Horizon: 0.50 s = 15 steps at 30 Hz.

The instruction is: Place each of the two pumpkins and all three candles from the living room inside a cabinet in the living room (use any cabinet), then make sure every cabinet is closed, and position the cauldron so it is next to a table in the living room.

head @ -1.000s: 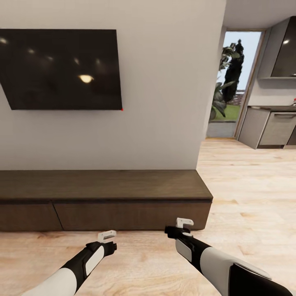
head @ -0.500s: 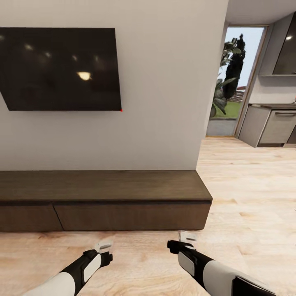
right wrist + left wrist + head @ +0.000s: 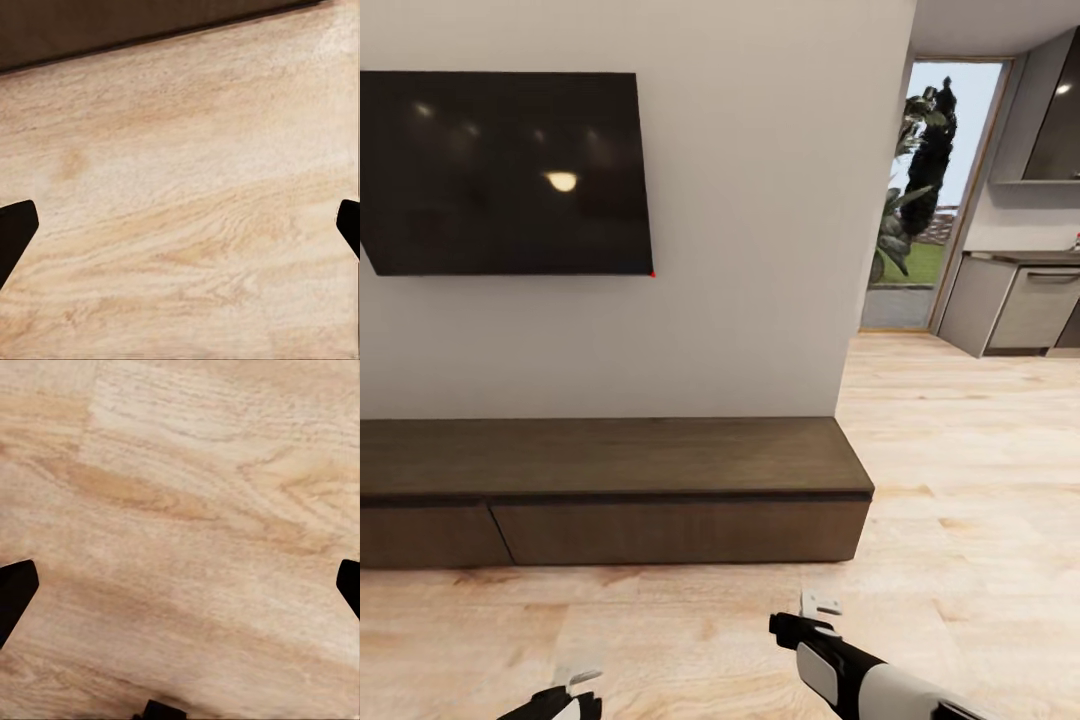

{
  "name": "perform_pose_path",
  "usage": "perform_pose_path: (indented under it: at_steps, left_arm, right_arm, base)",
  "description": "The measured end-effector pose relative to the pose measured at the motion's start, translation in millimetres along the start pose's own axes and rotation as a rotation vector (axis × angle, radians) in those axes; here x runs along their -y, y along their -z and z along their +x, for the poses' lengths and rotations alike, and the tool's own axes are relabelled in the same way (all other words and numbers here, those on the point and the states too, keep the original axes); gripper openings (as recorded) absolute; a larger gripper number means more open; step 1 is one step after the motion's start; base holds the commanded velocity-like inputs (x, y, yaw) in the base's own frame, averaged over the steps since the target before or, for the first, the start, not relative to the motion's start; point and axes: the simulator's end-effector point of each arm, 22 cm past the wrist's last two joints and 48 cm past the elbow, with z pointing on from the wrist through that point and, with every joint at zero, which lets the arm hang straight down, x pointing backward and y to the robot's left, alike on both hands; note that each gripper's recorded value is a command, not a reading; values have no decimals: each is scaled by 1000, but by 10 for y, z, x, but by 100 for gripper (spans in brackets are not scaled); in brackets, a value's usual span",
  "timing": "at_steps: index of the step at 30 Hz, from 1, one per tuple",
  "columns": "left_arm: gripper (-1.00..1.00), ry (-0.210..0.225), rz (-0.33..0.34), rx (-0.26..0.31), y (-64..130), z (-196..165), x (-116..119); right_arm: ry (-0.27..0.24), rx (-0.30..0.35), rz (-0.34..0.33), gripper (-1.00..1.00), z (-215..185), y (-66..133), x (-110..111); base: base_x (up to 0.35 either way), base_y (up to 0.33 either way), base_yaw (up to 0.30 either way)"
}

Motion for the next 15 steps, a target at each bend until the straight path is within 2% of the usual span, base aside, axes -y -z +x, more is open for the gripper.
perform_pose_path:
  at_steps: [7, 10, 15]
  left_arm:
    - [100, -18, -21, -38, 73, 434, -155]
    - [100, -57, -34, -52, 111, 663, -249]
    - [100, -80, -59, -66, 188, 1011, -470]
  right_arm:
    - [1, -42, 12, 100, 230, 116, 64]
    - [0, -51, 38, 100, 386, 168, 198]
    - [-3, -55, 87, 100, 715, 292, 457]
  base:
    - [0, 0, 0]
    - [0, 0, 0]
    - [0, 0, 0]
